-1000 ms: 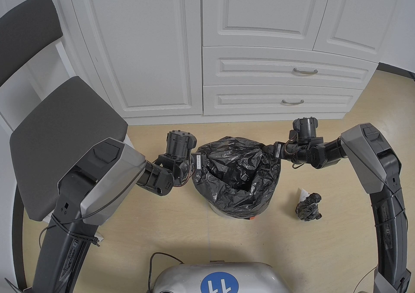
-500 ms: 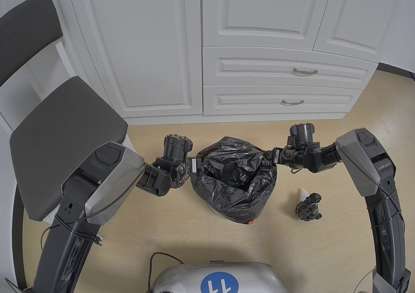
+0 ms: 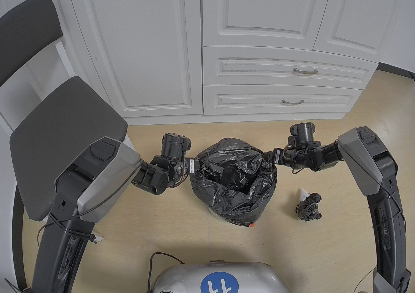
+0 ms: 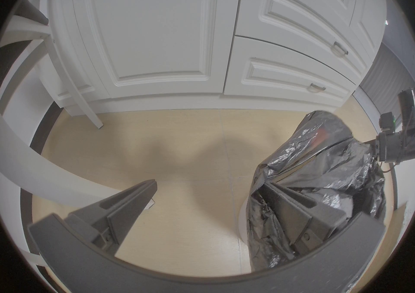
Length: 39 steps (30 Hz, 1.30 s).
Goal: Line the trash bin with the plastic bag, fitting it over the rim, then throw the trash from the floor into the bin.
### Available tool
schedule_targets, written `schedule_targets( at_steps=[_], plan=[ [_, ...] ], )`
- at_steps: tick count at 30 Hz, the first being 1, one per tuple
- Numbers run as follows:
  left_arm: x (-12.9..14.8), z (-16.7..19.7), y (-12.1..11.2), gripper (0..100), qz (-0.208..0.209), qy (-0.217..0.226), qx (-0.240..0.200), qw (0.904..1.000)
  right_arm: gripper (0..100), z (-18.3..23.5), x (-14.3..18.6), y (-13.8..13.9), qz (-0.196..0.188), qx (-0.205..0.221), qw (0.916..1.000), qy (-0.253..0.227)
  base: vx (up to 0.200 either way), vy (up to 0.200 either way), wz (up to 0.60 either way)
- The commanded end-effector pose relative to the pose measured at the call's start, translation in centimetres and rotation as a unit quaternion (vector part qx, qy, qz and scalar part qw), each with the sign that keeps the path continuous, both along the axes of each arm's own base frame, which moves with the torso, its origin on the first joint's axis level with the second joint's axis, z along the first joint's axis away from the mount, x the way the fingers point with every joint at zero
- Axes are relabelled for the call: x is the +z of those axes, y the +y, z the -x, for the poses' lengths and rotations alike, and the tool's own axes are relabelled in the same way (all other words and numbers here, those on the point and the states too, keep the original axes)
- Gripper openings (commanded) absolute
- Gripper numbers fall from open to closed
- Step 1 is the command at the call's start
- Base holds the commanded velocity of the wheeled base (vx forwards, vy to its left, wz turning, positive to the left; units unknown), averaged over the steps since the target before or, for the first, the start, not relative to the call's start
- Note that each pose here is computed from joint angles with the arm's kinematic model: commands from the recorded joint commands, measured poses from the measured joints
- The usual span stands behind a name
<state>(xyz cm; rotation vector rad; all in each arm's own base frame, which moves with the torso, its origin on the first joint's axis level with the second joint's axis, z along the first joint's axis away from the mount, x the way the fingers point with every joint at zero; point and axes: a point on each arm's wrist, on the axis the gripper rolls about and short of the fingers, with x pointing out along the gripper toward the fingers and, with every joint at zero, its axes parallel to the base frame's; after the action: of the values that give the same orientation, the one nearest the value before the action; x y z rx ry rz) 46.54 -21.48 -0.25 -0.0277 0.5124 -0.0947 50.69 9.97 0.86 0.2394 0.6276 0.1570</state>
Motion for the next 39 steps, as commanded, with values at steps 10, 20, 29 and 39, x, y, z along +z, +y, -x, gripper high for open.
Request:
schedule_targets(
  at_steps=[10, 20, 29, 39],
  plan=[
    [2.9, 1.0, -0.3, 100, 0.018, -0.029, -0.012, 0.9993, 100, 0.5, 2.4, 2.3, -0.035, 0.007, 0.9991, -0.025, 0.000, 0.000, 0.00],
    [-1.8, -0.3, -2.1, 100, -0.013, 0.029, -0.026, 0.9992, 100, -0.1, -0.3, 1.7, -0.027, 0.001, 0.9996, -0.003, 0.000, 0.000, 0.00],
    [-2.6, -1.7, -1.2, 100, -0.018, 0.043, -0.010, 0.9988, 100, -0.4, -1.1, 1.7, -0.024, -0.001, 0.9997, 0.007, 0.000, 0.000, 0.00],
    [1.9, -1.8, -0.4, 100, 0.000, 0.012, 0.000, 0.9999, 100, 2.5, 7.1, 1.2, -0.031, 0.003, 0.9988, -0.036, 0.000, 0.000, 0.00]
  ],
)
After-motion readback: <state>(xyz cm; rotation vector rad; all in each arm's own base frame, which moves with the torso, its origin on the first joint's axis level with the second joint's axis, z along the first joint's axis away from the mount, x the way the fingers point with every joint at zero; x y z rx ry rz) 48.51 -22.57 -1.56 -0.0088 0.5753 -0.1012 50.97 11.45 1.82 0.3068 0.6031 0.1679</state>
